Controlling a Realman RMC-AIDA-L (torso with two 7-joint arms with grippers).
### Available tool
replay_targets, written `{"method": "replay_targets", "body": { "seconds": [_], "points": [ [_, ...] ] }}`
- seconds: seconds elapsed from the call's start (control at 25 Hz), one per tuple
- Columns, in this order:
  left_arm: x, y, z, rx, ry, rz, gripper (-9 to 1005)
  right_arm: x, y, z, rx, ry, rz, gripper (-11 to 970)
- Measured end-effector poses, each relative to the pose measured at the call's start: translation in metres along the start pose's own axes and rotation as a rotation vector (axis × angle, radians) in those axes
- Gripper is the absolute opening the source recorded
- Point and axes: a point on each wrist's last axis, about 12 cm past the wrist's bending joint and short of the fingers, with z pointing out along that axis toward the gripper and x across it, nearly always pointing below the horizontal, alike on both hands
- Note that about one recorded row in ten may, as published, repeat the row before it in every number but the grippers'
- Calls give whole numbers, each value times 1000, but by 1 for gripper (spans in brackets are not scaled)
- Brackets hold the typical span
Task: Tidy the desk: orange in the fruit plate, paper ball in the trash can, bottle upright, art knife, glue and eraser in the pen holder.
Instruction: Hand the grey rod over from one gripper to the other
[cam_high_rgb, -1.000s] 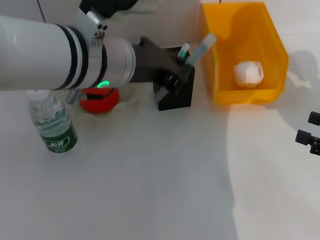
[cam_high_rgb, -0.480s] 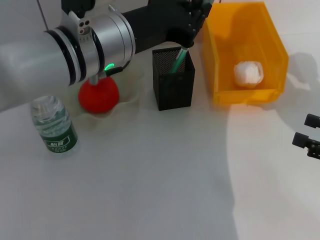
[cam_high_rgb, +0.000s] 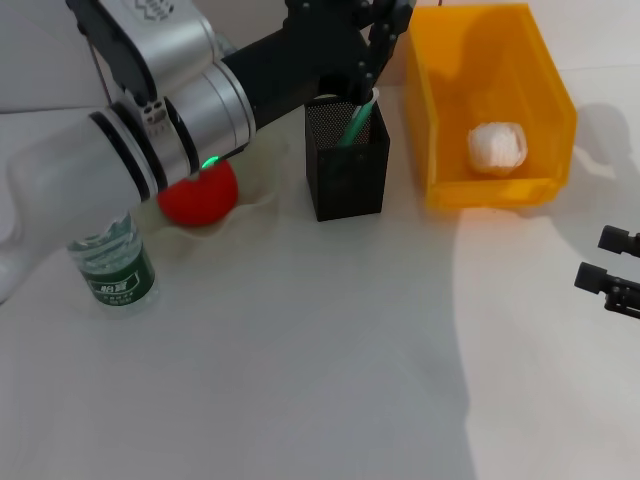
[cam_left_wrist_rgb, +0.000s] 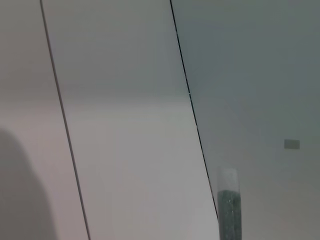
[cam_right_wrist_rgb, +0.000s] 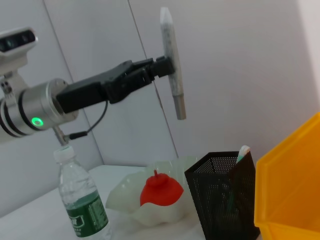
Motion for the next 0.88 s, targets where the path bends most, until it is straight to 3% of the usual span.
{"method": "replay_targets", "body": {
  "seconds": [0.32, 0.64, 0.84, 0.88],
  "points": [
    [28, 7, -13, -47, -12, 52, 114, -3, -1, 12, -32, -12, 6, 700],
    [31, 4, -19, -26, -39, 25, 113, -3, -2, 23, -37, -15, -1, 699],
    [32, 1, -23, -19, -51, -24, 113, -6, -1, 21, -40, -51, -1, 698],
    [32, -1, -29, -1, -72, -94, 113, -7, -1, 19, -39, -66, -1, 698]
  ]
}}
